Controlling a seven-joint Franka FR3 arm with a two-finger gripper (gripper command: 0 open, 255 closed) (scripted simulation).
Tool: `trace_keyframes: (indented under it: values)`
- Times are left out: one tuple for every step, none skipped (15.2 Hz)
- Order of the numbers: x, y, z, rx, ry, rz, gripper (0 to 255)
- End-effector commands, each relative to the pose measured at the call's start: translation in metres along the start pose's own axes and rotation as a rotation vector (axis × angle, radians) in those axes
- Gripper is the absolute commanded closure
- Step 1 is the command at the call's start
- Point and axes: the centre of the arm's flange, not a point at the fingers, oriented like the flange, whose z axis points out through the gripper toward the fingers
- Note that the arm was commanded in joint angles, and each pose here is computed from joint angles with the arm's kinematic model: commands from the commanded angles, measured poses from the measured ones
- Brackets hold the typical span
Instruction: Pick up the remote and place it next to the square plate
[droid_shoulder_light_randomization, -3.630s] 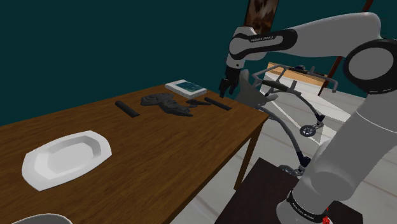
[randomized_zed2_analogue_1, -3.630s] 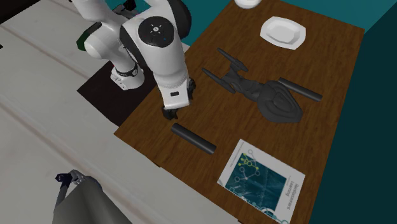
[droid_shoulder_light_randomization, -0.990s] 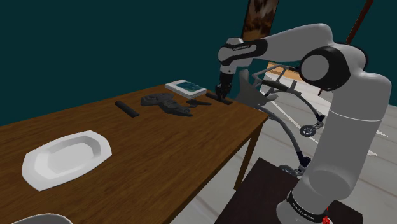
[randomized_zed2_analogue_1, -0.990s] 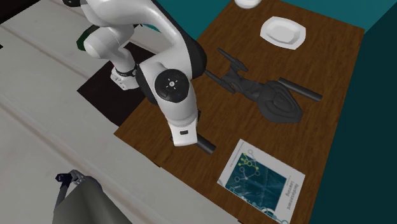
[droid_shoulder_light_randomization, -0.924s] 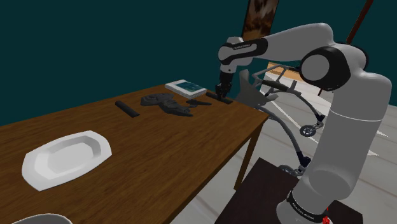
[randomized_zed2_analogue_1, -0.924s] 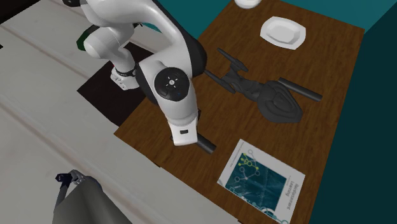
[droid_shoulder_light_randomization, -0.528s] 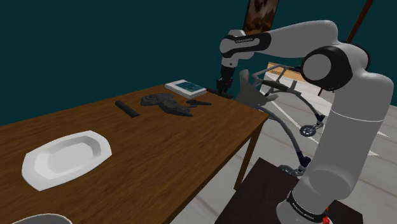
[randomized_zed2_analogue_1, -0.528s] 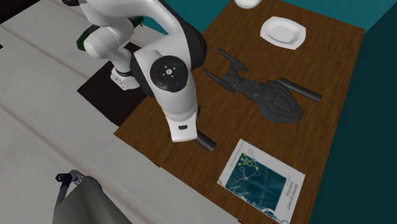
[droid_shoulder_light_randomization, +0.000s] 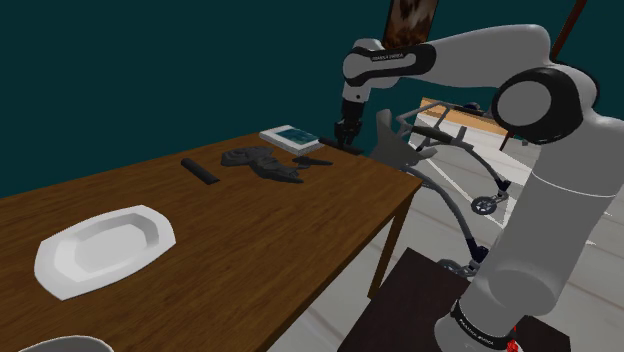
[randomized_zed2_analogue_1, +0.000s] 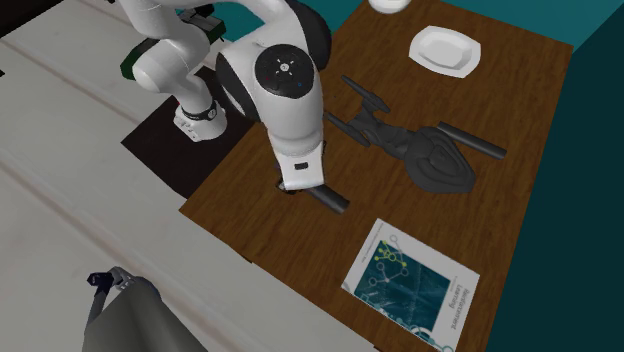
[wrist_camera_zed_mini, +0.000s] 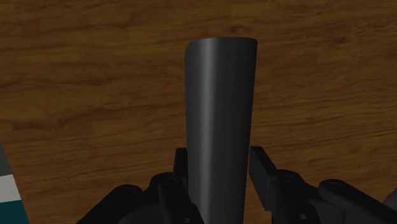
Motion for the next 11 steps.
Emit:
trace_keyframes:
  values:
    - [-0.005, -0.026, 0.003, 0.000, 0.000, 0.001, 255]
    - [-0.008, -0.038, 0.004, 0.000, 0.000, 0.001, 255]
    - [-0.010, -0.051, 0.005, 0.000, 0.000, 0.001, 255]
    - [-0.013, -0.064, 0.006, 0.000, 0.000, 0.001, 255]
    - [-0.016, -0.077, 0.007, 0.000, 0.000, 0.001, 255]
    - [-0.019, -0.090, 0.008, 0.000, 0.000, 0.001, 255]
    - [-0.022, -0.103, 0.009, 0.000, 0.000, 0.001, 255]
    - [-0.024, -0.116, 0.010, 0.000, 0.000, 0.001, 255]
    - [-0.027, -0.128, 0.011, 0.000, 0.000, 0.001, 255]
    - [-0.030, -0.141, 0.012, 0.000, 0.000, 0.001, 255]
    - [-0.033, -0.154, 0.013, 0.000, 0.000, 0.001, 255]
